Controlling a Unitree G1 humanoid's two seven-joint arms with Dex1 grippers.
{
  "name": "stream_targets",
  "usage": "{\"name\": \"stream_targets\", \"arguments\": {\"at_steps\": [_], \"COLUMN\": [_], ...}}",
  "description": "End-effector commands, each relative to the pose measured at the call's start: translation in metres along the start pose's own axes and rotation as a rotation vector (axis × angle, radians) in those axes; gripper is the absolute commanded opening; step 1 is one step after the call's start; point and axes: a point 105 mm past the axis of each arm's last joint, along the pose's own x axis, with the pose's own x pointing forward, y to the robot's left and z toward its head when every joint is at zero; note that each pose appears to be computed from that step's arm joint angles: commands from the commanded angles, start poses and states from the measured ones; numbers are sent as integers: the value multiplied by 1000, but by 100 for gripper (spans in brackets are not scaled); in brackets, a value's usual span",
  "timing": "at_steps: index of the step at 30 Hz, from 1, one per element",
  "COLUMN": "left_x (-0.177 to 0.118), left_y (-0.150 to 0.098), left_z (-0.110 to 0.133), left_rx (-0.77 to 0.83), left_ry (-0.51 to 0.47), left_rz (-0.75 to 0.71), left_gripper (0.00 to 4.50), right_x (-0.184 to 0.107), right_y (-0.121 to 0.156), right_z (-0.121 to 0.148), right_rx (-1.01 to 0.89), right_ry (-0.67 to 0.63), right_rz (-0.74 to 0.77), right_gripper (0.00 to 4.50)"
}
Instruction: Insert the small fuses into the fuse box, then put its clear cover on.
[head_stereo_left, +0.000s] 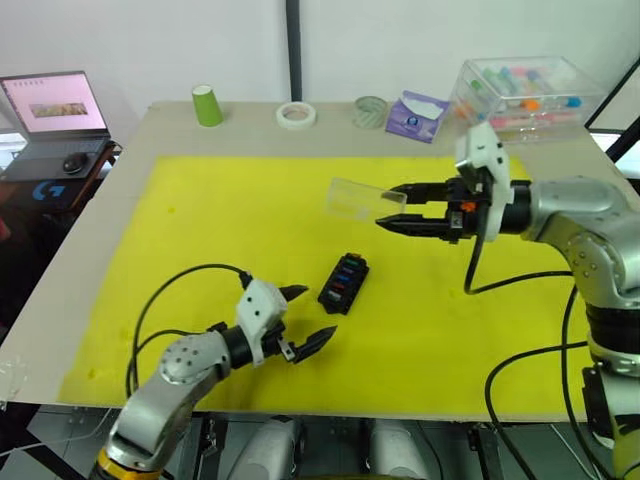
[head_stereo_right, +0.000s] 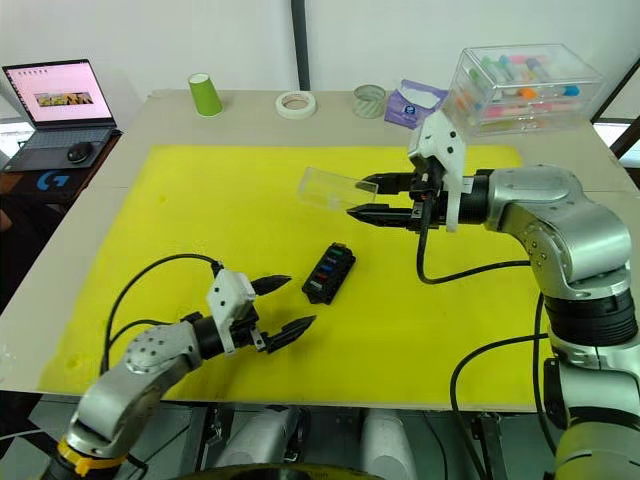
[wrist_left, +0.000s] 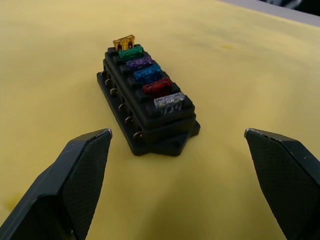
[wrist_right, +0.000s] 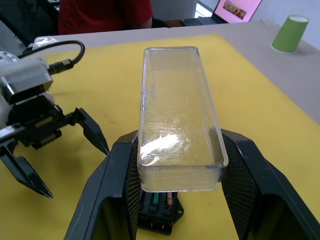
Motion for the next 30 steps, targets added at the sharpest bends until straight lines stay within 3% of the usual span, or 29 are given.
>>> {"name": "stream_targets", "arguments": {"at_steps": [1,12,20,23,27,30], "left_x": [5,40,37,35,33,32], "left_y": [-5,-15,-6,-4,1,6], "left_z": [7,-11,-22,-24,-26,-25], "left_rx": [12,11,29,33,34,34], "left_ry": [-42,48,145,158,167,165], "left_rz": [16,143,245,258,287,307], "left_gripper": [450,450,450,390,271,271], "right_x": [-3,0,-1,-2,-1,-1], "right_y": [5,16,16,15,14,13], "right_z": [20,37,39,38,38,39], "right_rx": [-62,-68,-70,-72,-72,-77], "right_ry": [-22,-19,-26,-26,-30,-38], "right_rz": [11,38,20,15,13,11], "right_gripper": [187,187,187,187,187,187]}}
